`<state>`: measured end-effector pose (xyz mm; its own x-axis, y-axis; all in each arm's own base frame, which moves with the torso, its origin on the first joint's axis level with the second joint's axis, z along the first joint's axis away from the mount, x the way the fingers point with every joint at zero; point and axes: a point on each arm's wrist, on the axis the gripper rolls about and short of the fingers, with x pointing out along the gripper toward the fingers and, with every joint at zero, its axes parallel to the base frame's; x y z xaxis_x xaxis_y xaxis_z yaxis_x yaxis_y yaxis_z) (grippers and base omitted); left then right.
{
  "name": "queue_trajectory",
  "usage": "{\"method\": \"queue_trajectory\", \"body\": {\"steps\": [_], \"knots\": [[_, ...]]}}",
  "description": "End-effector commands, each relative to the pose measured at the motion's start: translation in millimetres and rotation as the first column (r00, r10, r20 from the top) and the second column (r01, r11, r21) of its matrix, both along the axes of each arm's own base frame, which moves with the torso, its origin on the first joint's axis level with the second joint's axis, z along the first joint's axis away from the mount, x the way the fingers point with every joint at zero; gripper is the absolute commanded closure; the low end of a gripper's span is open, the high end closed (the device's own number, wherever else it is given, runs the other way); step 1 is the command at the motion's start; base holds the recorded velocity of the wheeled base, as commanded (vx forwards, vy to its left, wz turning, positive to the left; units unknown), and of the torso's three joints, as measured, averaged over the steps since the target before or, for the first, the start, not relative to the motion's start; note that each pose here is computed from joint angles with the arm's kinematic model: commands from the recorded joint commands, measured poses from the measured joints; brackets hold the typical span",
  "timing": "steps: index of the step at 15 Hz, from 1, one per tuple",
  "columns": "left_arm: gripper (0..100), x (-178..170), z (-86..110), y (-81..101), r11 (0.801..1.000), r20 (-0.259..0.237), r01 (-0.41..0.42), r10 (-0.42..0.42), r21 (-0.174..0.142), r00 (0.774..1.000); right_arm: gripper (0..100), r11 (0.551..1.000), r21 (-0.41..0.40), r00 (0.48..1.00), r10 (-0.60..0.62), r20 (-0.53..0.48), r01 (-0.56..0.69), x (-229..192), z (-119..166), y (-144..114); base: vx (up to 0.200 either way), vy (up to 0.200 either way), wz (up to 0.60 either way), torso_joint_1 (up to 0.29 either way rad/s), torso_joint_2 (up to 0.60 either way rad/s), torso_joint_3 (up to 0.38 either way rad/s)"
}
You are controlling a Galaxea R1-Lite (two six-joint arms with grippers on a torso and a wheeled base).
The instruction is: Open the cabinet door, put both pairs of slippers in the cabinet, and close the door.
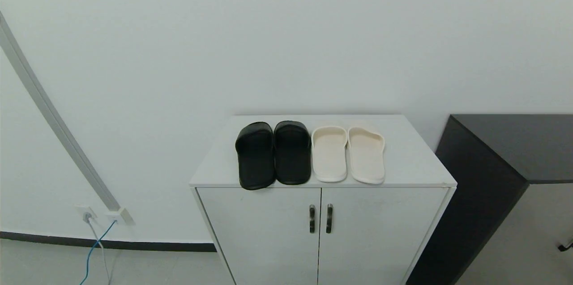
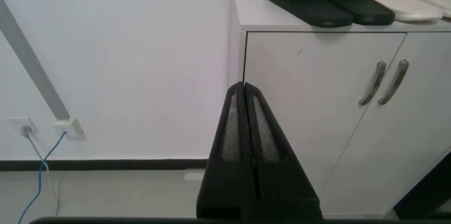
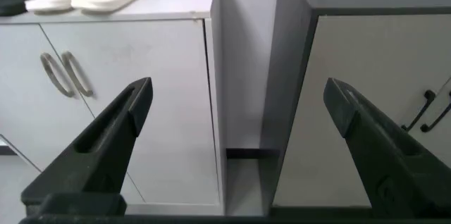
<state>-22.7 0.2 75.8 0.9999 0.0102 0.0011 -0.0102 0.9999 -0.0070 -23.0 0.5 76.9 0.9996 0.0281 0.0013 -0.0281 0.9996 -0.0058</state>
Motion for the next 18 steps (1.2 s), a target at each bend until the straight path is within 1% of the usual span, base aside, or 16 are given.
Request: {"method": "queue_trajectory", "body": {"steps": [1, 2, 3, 5, 8, 9, 10, 11, 14, 15, 18], "knots": [[100, 0, 0.0, 0.0, 1.000, 0.000, -0.001, 0.001, -0.001, 1.000, 0, 1.000, 0.020, 1.000, 0.004, 0.017, -0.004, 0, 27, 0, 0.000, 0.000, 0.00, 0.000, 0.00, 0.000], [100, 0, 0.0, 0.0, 1.000, 0.000, -0.001, 0.001, -0.001, 1.000, 0, 1.000, 0.026, 1.000, 0.018, -0.007, -0.018, 3, 41, 0, 0.000, 0.000, 0.00, 0.000, 0.00, 0.000], [100, 0, 0.0, 0.0, 1.000, 0.000, -0.001, 0.001, -0.001, 1.000, 0, 0.999, 0.016, 0.998, 0.039, -0.046, -0.039, 9, 44, 1, 0.000, 0.000, 0.00, 0.000, 0.00, 0.000], [100, 0, 0.0, 0.0, 1.000, 0.000, -0.001, 0.001, -0.001, 1.000, 0, 0.994, 0.025, 0.979, 0.108, -0.172, -0.105, 33, 54, 2, 0.000, 0.000, 0.00, 0.000, 0.00, 0.000], [100, 0, 0.0, 0.0, 1.000, 0.000, -0.001, 0.001, 0.001, 1.000, 0, 0.981, 0.046, 0.949, 0.194, -0.250, -0.189, 75, 72, 6, 0.000, 0.000, 0.00, 0.000, 0.00, 0.000], [100, 0, 0.0, 0.0, 1.000, 0.000, -0.001, 0.001, 0.001, 1.000, 0, 0.975, 0.078, 0.938, 0.221, -0.267, -0.208, 91, 78, 10, 0.000, 0.000, 0.00, 0.000, 0.00, 0.000], [100, 0, 0.0, 0.0, 1.000, 0.000, -0.001, 0.001, 0.001, 1.000, 0, 0.972, 0.091, 0.934, 0.236, -0.270, -0.219, 98, 80, 11, 0.000, 0.000, 0.00, 0.000, 0.00, 0.000], [100, 0, 0.0, 0.0, 1.000, 0.000, -0.001, 0.001, 0.001, 1.000, 0, 0.960, 0.111, 0.914, 0.278, -0.296, -0.256, 118, 84, 19, 0.000, 0.000, 0.00, 0.000, 0.00, 0.000], [100, 0, 0.0, 0.0, 1.000, 0.000, 0.001, -0.001, 0.001, 1.000, 0, 0.951, 0.107, 0.891, 0.309, -0.333, -0.290, 150, 89, 38, 0.000, 0.000, 0.00, 0.000, 0.00, 0.000], [100, 0, 0.0, 0.0, 1.000, 0.000, 0.001, -0.001, 0.001, 1.000, 0, 0.950, 0.113, 0.889, 0.313, -0.336, -0.292, 158, 93, 48, 0.000, 0.000, 0.00, 0.000, 0.00, 0.000], [100, 0, 0.0, 0.0, 1.000, 0.000, 0.001, -0.001, 0.001, 1.000, 0, 0.944, 0.142, 0.875, 0.329, -0.356, -0.297, 184, 102, 94, 0.000, 0.000, 0.00, 0.000, 0.00, 0.000]]}}
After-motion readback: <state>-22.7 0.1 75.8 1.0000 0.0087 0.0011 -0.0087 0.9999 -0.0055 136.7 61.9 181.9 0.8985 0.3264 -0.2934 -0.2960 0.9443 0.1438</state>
